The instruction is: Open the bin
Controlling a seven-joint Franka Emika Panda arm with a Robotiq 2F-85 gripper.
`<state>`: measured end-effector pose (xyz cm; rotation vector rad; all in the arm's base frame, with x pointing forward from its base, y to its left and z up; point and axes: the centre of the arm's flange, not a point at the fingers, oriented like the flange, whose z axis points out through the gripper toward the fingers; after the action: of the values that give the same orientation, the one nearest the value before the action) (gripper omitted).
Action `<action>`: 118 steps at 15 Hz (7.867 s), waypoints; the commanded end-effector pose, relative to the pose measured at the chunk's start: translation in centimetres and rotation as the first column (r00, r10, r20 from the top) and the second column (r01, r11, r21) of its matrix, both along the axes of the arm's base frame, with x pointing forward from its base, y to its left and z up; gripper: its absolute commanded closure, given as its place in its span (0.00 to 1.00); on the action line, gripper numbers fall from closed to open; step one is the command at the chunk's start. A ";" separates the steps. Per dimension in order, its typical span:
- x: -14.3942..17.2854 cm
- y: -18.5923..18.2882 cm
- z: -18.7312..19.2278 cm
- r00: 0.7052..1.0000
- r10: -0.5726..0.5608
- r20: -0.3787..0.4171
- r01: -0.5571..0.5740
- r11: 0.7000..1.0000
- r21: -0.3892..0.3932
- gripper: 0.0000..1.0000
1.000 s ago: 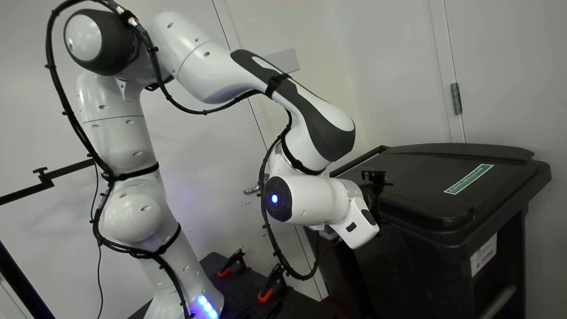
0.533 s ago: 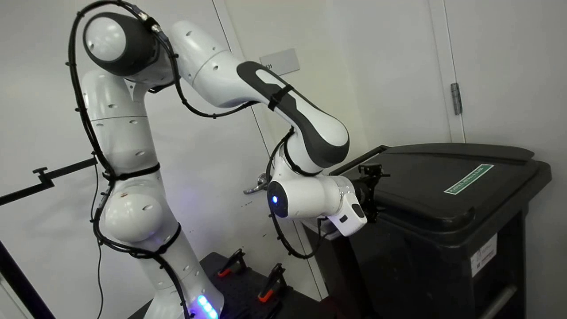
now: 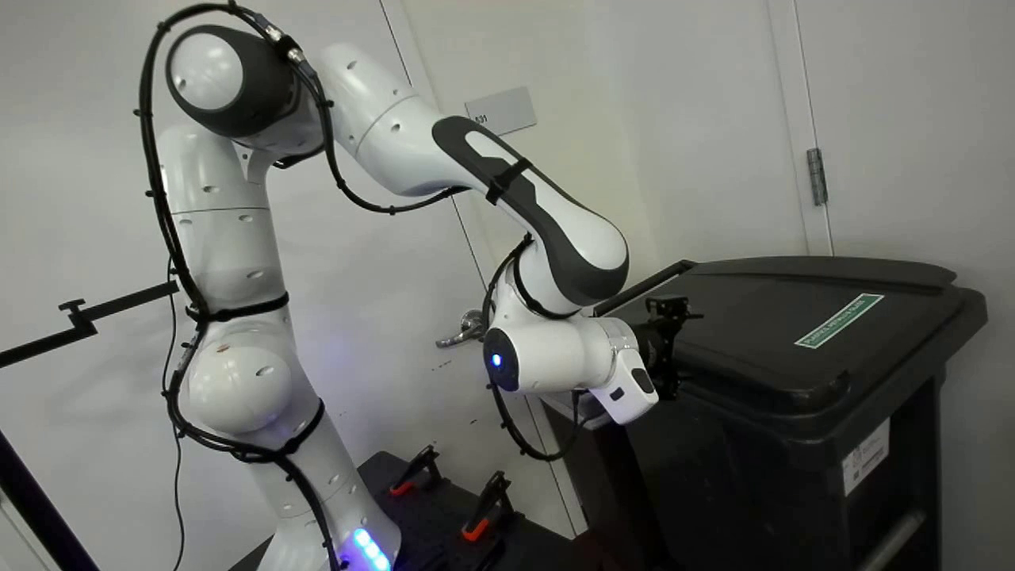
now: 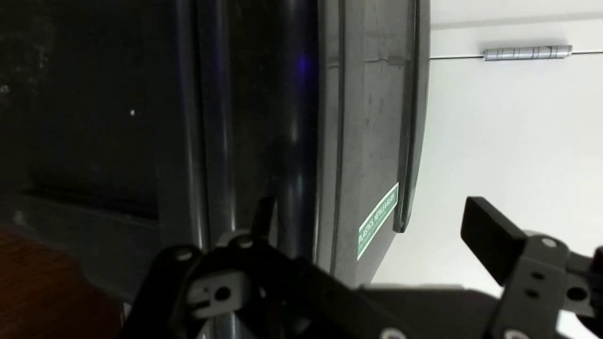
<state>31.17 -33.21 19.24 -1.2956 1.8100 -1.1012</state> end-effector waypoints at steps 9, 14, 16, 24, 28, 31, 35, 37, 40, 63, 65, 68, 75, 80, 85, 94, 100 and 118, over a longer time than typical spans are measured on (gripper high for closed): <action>3.9 -2.5 -2.9 0.990 -0.108 0.095 0.112 0.993 -0.033 0.00; 4.5 -2.4 -2.7 0.981 -0.100 0.164 0.107 0.993 -0.039 0.00; 4.1 -2.4 -2.3 0.978 -0.101 0.184 0.110 0.993 -0.037 0.06; 2.7 -1.2 -1.3 0.977 -0.097 0.192 0.104 0.994 -0.024 0.78; 2.2 -0.6 -0.7 0.977 -0.110 0.183 0.113 0.993 -0.011 1.00; 2.2 0.1 0.7 0.979 -0.097 0.181 0.105 0.994 -0.034 0.96; 1.9 1.6 4.6 0.982 -0.072 0.177 0.089 0.992 -0.089 0.96; 2.2 2.2 6.6 0.984 -0.060 0.165 0.082 0.988 -0.128 0.96; 3.0 3.2 9.8 0.991 -0.040 0.127 0.065 0.978 -0.198 0.96; 6.0 10.5 23.0 0.973 0.228 0.037 -0.164 0.794 -0.585 0.96; 5.6 10.6 23.0 0.974 0.224 0.030 -0.165 0.795 -0.584 0.86; 5.1 9.9 21.9 0.979 0.204 0.011 -0.161 0.804 -0.573 0.86; 5.7 10.9 23.0 0.977 0.214 0.008 -0.168 0.786 -0.595 0.96; 7.6 14.2 25.8 0.969 0.243 -0.044 -0.211 0.720 -0.661 0.96; 9.3 18.9 28.6 0.950 0.295 -0.100 -0.272 0.626 -0.731 0.96; 13.5 26.5 30.8 0.907 0.339 -0.248 -0.374 0.382 -0.845 0.96; 15.9 31.4 31.2 0.888 0.301 -0.349 -0.414 0.189 -0.891 0.96; 17.2 37.6 30.0 0.875 0.204 -0.438 -0.438 -0.050 -0.898 0.96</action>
<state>47.98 3.68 48.82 -2.5080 0.3282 -2.0959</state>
